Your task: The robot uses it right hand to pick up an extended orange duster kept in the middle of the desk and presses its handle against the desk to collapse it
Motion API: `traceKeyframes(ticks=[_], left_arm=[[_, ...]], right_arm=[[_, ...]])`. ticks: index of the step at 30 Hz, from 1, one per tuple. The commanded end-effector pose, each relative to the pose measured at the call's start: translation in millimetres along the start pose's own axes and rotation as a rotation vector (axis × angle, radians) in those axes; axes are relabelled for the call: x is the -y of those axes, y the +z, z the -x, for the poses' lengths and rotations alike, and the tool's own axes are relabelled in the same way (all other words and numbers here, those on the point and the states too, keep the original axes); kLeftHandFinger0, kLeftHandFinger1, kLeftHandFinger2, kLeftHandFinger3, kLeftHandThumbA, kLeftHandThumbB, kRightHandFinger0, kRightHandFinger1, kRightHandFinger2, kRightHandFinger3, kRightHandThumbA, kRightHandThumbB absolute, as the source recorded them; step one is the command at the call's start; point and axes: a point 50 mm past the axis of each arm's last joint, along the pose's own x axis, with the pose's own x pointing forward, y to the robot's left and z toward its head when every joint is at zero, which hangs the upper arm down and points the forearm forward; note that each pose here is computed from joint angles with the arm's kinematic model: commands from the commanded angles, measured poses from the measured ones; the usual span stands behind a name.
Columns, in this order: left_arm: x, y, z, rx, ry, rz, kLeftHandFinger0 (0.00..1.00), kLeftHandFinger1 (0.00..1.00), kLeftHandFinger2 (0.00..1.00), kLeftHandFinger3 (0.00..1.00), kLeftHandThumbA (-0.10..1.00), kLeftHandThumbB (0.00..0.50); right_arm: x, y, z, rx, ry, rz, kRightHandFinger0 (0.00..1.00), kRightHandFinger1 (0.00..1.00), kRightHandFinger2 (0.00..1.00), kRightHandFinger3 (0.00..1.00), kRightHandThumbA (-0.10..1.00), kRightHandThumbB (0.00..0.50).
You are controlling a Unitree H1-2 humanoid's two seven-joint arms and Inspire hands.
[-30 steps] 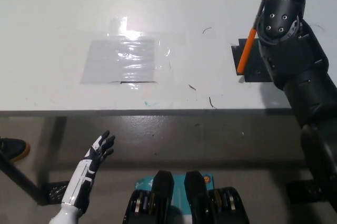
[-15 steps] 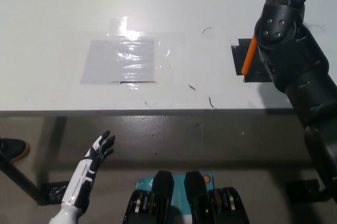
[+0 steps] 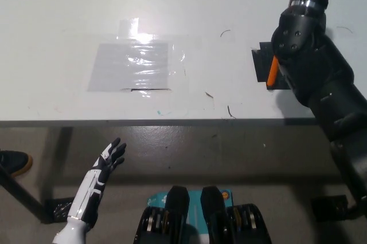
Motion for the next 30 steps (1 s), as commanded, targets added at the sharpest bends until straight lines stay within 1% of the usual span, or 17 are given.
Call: traceKeyframes(ticks=[1, 7, 10, 12, 13, 15, 16, 18, 20, 21, 22, 23, 26, 27, 28, 29, 30], left_arm=[[-5, 11, -5, 0.081, 0.007, -0.011, 1.0, 1.0, 1.0, 1.0, 1.0, 0.077], [-7, 13, -9, 0.088, 0.012, -0.014, 1.0, 1.0, 1.0, 1.0, 1.0, 0.07], [-5, 14, -10, 0.088, 0.008, -0.016, 1.0, 1.0, 1.0, 1.0, 1.0, 0.065], [-5, 14, -10, 0.089, 0.008, -0.015, 1.0, 1.0, 1.0, 1.0, 1.0, 0.066], [-7, 15, -11, 0.095, 0.011, -0.016, 1.0, 1.0, 1.0, 1.0, 1.0, 0.073], [-8, 16, -12, 0.095, 0.012, -0.019, 1.0, 1.0, 1.0, 1.0, 1.0, 0.074], [-8, 15, -12, 0.09, 0.009, -0.016, 1.0, 1.0, 1.0, 1.0, 1.0, 0.08], [-8, 15, -12, 0.088, 0.008, -0.015, 1.0, 1.0, 1.0, 1.0, 1.0, 0.082], [-8, 15, -12, 0.088, 0.008, -0.015, 1.0, 1.0, 1.0, 1.0, 1.0, 0.082], [-9, 14, -8, 0.083, 0.011, -0.012, 1.0, 1.0, 1.0, 1.0, 1.0, 0.076], [-9, 14, -7, 0.082, 0.012, -0.012, 1.0, 1.0, 1.0, 1.0, 1.0, 0.077], [-8, 13, 2, 0.071, 0.01, -0.011, 1.0, 1.0, 1.0, 1.0, 1.0, 0.068], [-8, 12, 4, 0.063, 0.013, -0.013, 1.0, 1.0, 1.0, 1.0, 1.0, 0.049], [-8, 12, 4, 0.063, 0.013, -0.013, 1.0, 1.0, 1.0, 1.0, 1.0, 0.049], [-8, 12, 4, 0.063, 0.013, -0.013, 1.0, 1.0, 1.0, 1.0, 1.0, 0.048], [-7, 10, 0, 0.062, 0.013, -0.013, 1.0, 1.0, 1.0, 1.0, 1.0, 0.093], [-7, 10, 0, 0.062, 0.013, -0.013, 1.0, 1.0, 1.0, 1.0, 1.0, 0.095]], right_arm=[[0, 2, 2, 0.003, -0.055, -0.056, 0.0, 0.05, 0.57, 0.74, -0.1, 0.022], [-8, -23, 38, -0.111, 0.018, -0.047, 0.0, 0.03, 0.57, 0.78, -0.1, 0.0], [-7, -38, 56, -0.139, 0.037, -0.013, 0.0, 0.05, 0.57, 0.77, -0.1, 0.034], [-7, -41, 61, -0.149, 0.044, -0.006, 0.0, 0.04, 0.56, 0.75, -0.1, 0.035], [-7, -52, 78, -0.158, 0.075, 0.032, 0.0, 0.04, 0.56, 0.73, -0.1, 0.059], [-6, -64, 94, -0.196, 0.135, 0.042, 0.0, 0.05, 0.6, 0.72, -0.1, 0.046], [-4, -77, 110, -0.237, 0.201, 0.055, 0.0, 0.09, 0.62, 0.74, -0.1, 0.049], [-3, -82, 117, -0.256, 0.229, 0.06, 0.0, 0.1, 0.59, 0.67, -0.1, 0.052], [-3, -82, 117, -0.257, 0.231, 0.059, 0.0, 0.1, 0.59, 0.67, -0.1, 0.051], [0, -105, 153, -0.336, 0.403, 0.083, 0.0, 0.13, 0.62, 0.68, -0.1, 0.072], [0, -106, 154, -0.338, 0.405, 0.082, 0.0, 0.15, 0.63, 0.66, -0.1, 0.074], [0, -113, 170, -0.375, 0.477, 0.086, 0.0, 0.18, 0.65, 0.64, -0.1, 0.067], [4, -121, 183, -0.375, 0.548, 0.118, 0.0, 0.16, 0.53, 0.45, -0.1, 0.07], [4, -121, 183, -0.375, 0.549, 0.117, 0.0, 0.15, 0.52, 0.44, -0.1, 0.071], [4, -121, 183, -0.375, 0.55, 0.117, 0.0, 0.15, 0.52, 0.43, -0.1, 0.071], [11, -128, 188, -0.378, 0.572, 0.145, 0.0, 0.18, 0.55, 0.46, -0.1, 0.081], [11, -129, 189, -0.379, 0.575, 0.147, 0.0, 0.2, 0.58, 0.49, -0.1, 0.082]])
